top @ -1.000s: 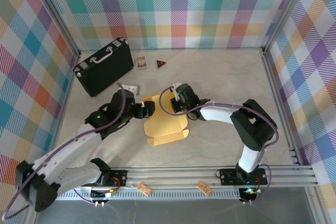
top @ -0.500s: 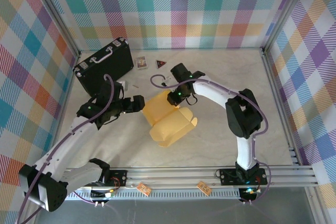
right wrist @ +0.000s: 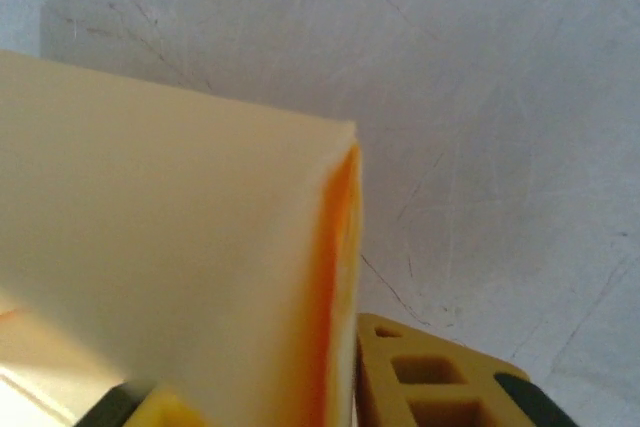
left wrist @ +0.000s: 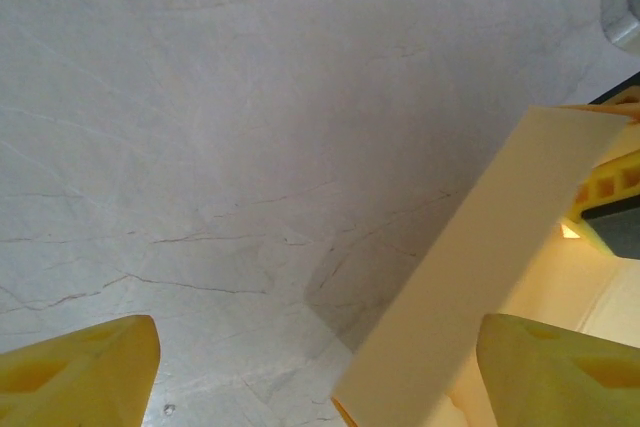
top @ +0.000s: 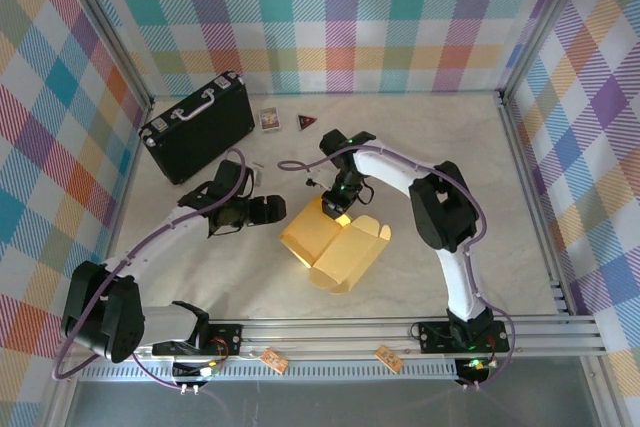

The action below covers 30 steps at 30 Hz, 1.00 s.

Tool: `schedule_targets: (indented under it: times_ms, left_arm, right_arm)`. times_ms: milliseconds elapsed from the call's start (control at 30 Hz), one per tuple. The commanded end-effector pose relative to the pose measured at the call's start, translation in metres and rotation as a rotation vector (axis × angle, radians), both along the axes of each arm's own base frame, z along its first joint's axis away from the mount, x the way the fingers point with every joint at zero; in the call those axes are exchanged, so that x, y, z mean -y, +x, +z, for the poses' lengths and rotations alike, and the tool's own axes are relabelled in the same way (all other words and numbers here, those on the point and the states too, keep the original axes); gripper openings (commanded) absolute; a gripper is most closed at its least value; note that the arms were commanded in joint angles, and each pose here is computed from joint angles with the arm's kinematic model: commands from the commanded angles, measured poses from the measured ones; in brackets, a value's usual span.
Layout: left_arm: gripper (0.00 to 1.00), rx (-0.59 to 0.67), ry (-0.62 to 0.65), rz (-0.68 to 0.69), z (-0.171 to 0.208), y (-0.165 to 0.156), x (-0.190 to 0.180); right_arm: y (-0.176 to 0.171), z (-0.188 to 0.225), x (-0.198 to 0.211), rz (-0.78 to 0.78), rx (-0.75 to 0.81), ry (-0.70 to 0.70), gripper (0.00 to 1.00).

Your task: Fold the paper box

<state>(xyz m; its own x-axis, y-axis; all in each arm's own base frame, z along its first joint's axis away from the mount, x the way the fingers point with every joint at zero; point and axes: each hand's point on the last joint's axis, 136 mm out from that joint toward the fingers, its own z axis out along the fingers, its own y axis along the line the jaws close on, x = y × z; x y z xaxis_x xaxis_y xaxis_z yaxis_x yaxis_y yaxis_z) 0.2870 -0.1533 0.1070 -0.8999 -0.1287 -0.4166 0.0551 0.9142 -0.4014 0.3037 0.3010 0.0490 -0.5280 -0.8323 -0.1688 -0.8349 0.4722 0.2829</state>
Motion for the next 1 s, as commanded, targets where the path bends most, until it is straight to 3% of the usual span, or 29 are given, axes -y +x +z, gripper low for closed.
schedule_targets:
  times_ms: [0, 233, 467, 767, 900, 967]
  left_arm:
    - [0.79, -0.016, -0.098, -0.025, -0.008, 0.003, 0.017]
    - [0.73, -0.038, -0.136, -0.091, -0.021, 0.002, 0.043]
    - [0.75, 0.023, -0.063, -0.009, -0.006, -0.001, 0.021]
    - [0.75, 0.084, -0.093, 0.022, 0.022, -0.011, 0.012]
    - [0.68, 0.075, -0.140, -0.019, 0.026, -0.010, 0.024]
    - [0.58, 0.058, -0.144, -0.034, 0.022, -0.009, 0.031]
  right_arm:
    - [-0.006, 0.004, -0.007, 0.062, -0.032, 0.017, 0.30]
    - [0.010, 0.007, -0.007, 0.051, 0.026, -0.013, 0.46]
    - [0.022, 0.006, -0.018, 0.043, 0.044, 0.011, 0.44]
    - [0.037, 0.005, -0.031, 0.015, 0.074, 0.044, 0.45]
    - [0.036, 0.009, -0.031, 0.002, 0.091, 0.063, 0.45]
    - [0.036, 0.011, -0.030, -0.006, 0.108, 0.082, 0.46]
